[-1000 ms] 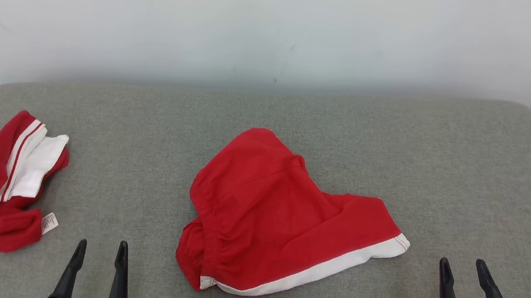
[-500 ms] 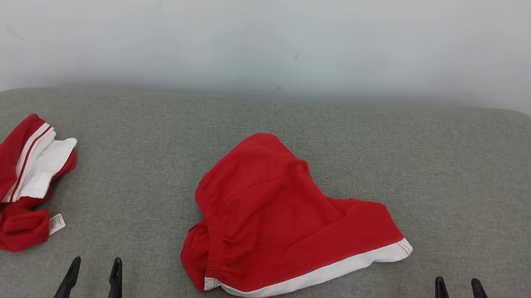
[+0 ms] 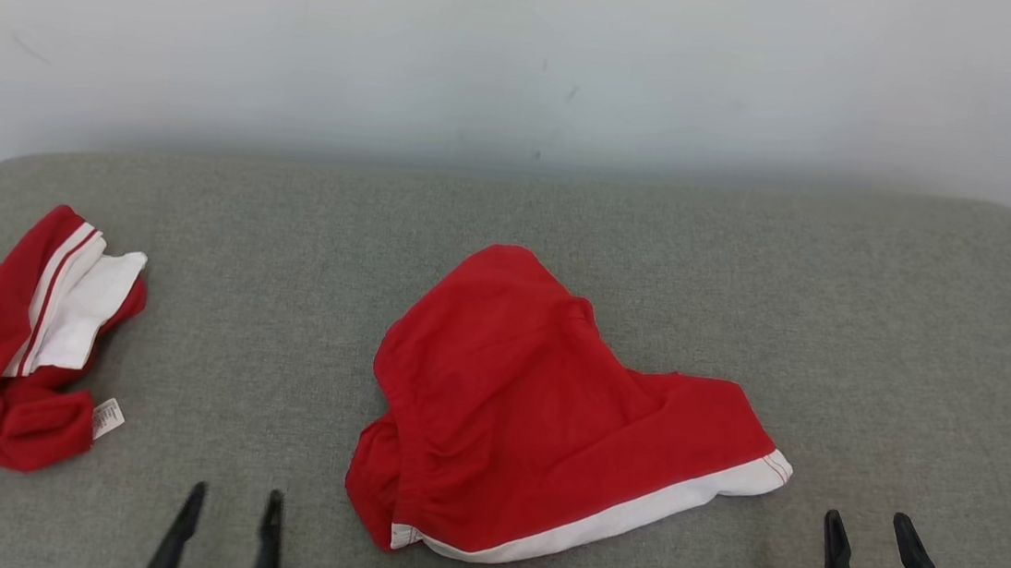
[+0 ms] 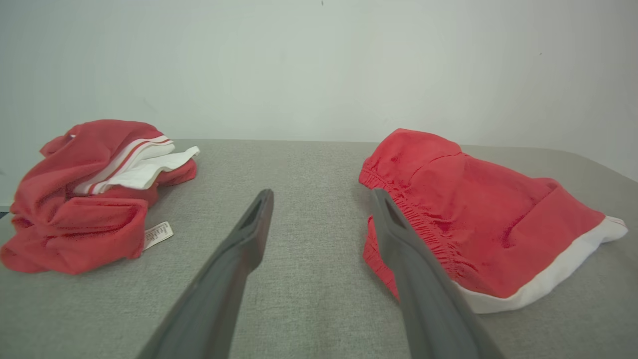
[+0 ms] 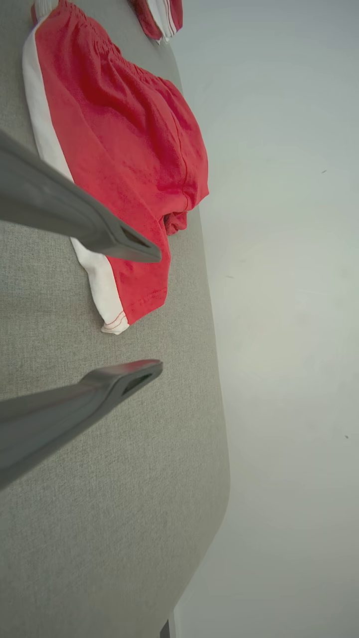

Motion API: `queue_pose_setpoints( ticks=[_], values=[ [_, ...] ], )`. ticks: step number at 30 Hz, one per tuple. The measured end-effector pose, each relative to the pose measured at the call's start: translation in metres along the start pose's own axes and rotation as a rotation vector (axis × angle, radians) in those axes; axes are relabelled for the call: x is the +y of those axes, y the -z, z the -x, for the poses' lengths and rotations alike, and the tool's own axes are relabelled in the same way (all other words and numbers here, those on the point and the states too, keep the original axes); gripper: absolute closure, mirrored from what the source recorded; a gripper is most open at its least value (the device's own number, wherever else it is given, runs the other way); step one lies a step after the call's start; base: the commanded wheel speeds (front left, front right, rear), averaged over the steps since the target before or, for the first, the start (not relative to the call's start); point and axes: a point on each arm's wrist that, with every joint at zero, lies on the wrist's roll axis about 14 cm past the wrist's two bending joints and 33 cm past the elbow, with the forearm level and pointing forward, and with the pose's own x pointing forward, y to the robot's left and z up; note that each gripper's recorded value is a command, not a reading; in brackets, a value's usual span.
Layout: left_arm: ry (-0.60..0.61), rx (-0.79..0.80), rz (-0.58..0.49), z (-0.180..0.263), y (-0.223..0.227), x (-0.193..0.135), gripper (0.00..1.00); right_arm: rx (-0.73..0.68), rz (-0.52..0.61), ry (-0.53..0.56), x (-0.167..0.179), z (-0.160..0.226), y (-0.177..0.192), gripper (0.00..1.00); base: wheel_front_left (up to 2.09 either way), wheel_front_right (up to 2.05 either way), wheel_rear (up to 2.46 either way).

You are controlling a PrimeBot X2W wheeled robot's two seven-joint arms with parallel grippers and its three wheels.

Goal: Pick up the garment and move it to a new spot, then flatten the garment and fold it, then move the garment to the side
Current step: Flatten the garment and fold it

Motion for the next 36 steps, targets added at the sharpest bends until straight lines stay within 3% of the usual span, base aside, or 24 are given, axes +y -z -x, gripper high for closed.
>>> queue_pose_setpoints(
  ticks=[12,19,32,33,34,35,36],
  values=[
    [0.328,0.196,-0.014,-0.017,0.060,-0.081,0.00,0.118,0.076,-0.041,-0.018,-0.049,0.026,0.00,0.00,0.00,0.00],
    [0.348,0.315,0.003,-0.019,0.095,-0.079,0.00,0.244,0.063,-0.036,-0.024,-0.061,0.063,0.00,0.00,0.00,0.00],
    [0.368,0.352,0.030,-0.036,0.105,-0.086,0.00,0.372,0.022,-0.062,-0.013,-0.076,0.099,0.00,0.00,0.00,0.00],
    [0.367,0.358,0.039,-0.036,0.107,-0.087,0.17,0.376,0.015,-0.064,-0.011,-0.078,0.101,0.07,0.00,0.00,0.00],
    [0.368,0.360,0.045,-0.037,0.107,-0.088,0.65,0.378,0.000,-0.061,-0.010,-0.080,0.101,0.89,0.00,0.00,0.00],
    [0.368,0.361,0.053,-0.038,0.107,-0.089,0.93,0.385,-0.012,-0.059,-0.009,-0.082,0.103,1.00,0.00,0.00,0.00],
    [0.368,0.360,0.061,-0.039,0.107,-0.091,1.00,0.383,-0.011,-0.067,-0.007,-0.084,0.103,1.00,0.00,0.00,0.00]
  ],
)
